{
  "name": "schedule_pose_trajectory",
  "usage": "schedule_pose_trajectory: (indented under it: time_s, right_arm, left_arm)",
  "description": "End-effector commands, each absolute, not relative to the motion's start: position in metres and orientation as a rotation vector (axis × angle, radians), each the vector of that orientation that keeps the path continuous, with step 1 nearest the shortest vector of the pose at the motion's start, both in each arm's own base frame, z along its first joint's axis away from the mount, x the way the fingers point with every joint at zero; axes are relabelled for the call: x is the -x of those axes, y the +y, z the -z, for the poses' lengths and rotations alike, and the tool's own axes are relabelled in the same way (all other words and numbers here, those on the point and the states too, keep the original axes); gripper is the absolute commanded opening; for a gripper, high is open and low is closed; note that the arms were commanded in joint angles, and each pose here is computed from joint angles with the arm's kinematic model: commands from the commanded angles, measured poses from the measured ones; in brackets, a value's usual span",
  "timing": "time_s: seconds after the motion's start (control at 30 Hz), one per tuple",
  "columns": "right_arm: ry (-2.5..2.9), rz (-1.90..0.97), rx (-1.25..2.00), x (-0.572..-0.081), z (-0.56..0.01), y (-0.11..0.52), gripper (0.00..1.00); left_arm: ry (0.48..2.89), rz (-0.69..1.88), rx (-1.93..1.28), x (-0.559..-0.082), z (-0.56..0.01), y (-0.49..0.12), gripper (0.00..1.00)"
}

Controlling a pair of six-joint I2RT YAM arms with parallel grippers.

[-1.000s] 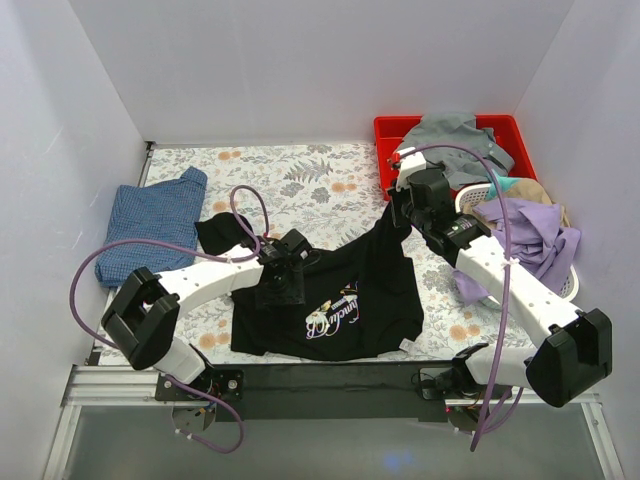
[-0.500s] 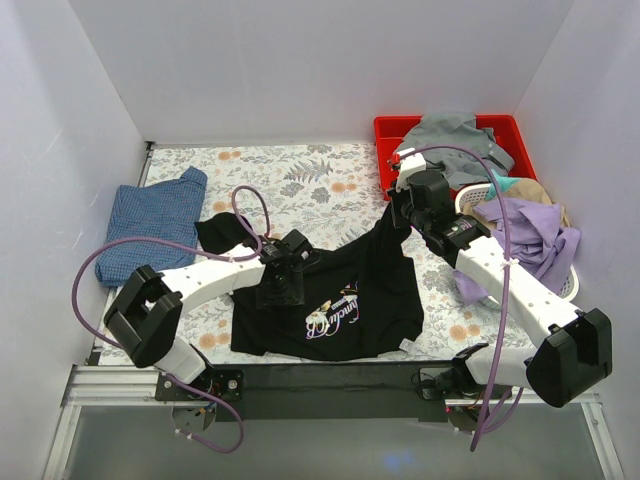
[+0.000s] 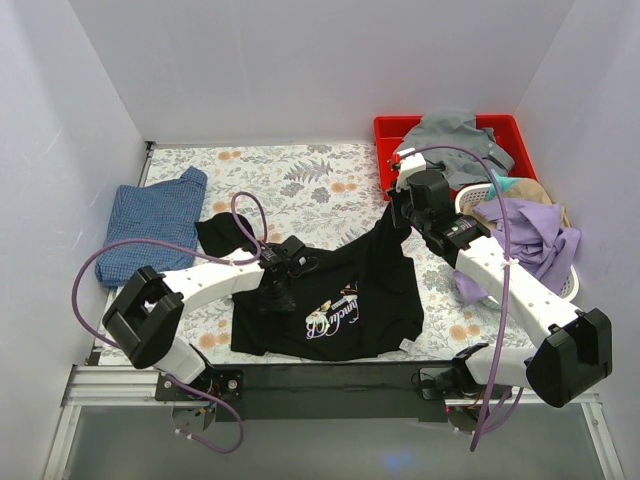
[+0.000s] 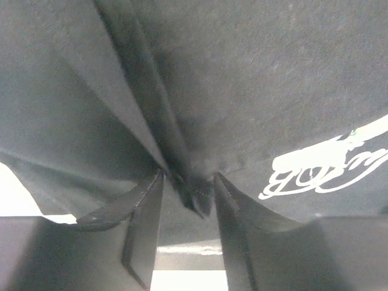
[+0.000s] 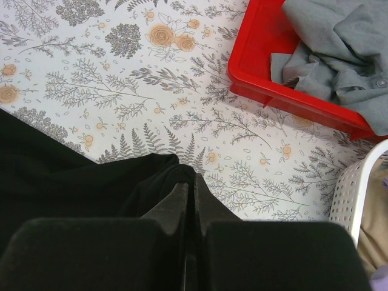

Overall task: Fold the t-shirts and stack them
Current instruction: Flatten the tshirt out

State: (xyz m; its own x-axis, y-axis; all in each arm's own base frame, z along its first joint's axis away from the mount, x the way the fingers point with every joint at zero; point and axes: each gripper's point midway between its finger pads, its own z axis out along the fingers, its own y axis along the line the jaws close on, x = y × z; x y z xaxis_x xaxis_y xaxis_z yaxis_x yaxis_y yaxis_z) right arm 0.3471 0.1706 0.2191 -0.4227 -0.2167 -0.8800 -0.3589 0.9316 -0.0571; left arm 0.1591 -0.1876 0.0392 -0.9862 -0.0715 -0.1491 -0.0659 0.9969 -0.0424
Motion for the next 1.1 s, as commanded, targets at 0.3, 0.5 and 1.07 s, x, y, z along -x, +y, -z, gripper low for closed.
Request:
schedule_pose_trajectory:
  time_s: [0.3, 0.5, 1.07]
  right_arm:
    - [1.969, -0.159, 0.371, -0.342, -0.239, 0.161, 0.01]
    - [1.916, -0.042, 0.257, -0.326, -0.279, 0.125, 0.01]
    - [1.574, 0.09, -0.109, -0.239, -0.449, 0.017, 0.01]
  left_arm:
    - [2.814, 0.053, 0.066, -0.217, -0.063, -0.216, 0.0]
    - [2.408, 0.177, 0.201, -0.277, -0.223, -0.207, 0.0]
    - [1.52, 0.447, 0.64, -0.188, -0.522, -0.02, 0.0]
